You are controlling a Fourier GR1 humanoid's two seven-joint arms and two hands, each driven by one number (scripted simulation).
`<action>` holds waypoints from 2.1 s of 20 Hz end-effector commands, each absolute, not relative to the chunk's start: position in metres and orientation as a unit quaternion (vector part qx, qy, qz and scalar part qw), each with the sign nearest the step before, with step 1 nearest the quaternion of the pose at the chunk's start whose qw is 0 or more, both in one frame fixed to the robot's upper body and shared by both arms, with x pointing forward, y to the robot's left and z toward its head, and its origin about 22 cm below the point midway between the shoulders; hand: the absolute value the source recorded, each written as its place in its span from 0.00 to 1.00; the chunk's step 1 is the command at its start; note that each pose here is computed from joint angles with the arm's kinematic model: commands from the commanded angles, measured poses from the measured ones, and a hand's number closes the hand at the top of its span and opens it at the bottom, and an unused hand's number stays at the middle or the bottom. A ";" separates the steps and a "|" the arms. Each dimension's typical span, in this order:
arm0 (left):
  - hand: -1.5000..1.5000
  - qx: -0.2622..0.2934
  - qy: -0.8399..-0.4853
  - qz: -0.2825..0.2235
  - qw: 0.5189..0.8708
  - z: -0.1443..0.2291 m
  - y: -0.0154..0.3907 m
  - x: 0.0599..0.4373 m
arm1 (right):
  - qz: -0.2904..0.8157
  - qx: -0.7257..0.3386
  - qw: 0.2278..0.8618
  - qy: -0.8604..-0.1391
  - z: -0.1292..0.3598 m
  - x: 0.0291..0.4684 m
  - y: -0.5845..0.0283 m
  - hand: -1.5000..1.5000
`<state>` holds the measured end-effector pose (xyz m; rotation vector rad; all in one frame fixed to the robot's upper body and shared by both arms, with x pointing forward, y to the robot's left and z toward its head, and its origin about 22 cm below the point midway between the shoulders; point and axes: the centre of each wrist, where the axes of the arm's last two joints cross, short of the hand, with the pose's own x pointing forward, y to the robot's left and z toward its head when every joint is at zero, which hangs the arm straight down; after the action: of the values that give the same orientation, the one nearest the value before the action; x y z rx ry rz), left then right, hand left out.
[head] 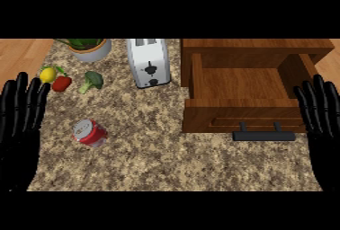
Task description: Pick up the can, place it into the drawer and close the drawer
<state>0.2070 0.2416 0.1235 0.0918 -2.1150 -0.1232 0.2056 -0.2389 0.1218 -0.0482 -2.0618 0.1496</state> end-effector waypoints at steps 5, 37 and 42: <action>0.00 0.082 -0.865 -0.003 0.495 0.125 0.253 0.201 | 0.053 0.006 0.510 -0.858 0.121 0.224 -0.221 0.00; 0.00 0.080 -0.722 0.168 0.667 0.162 0.259 0.148 | -0.037 -0.090 0.624 -0.775 0.099 0.120 -0.351 0.00; 0.00 0.063 -0.711 0.175 0.678 0.134 0.271 0.158 | -0.038 -0.089 0.628 -0.772 0.096 0.102 -0.349 0.00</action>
<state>0.1527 0.2672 0.1491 0.1720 -1.6202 0.3620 0.1165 -0.3521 0.0923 -0.1989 -1.7781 -0.0986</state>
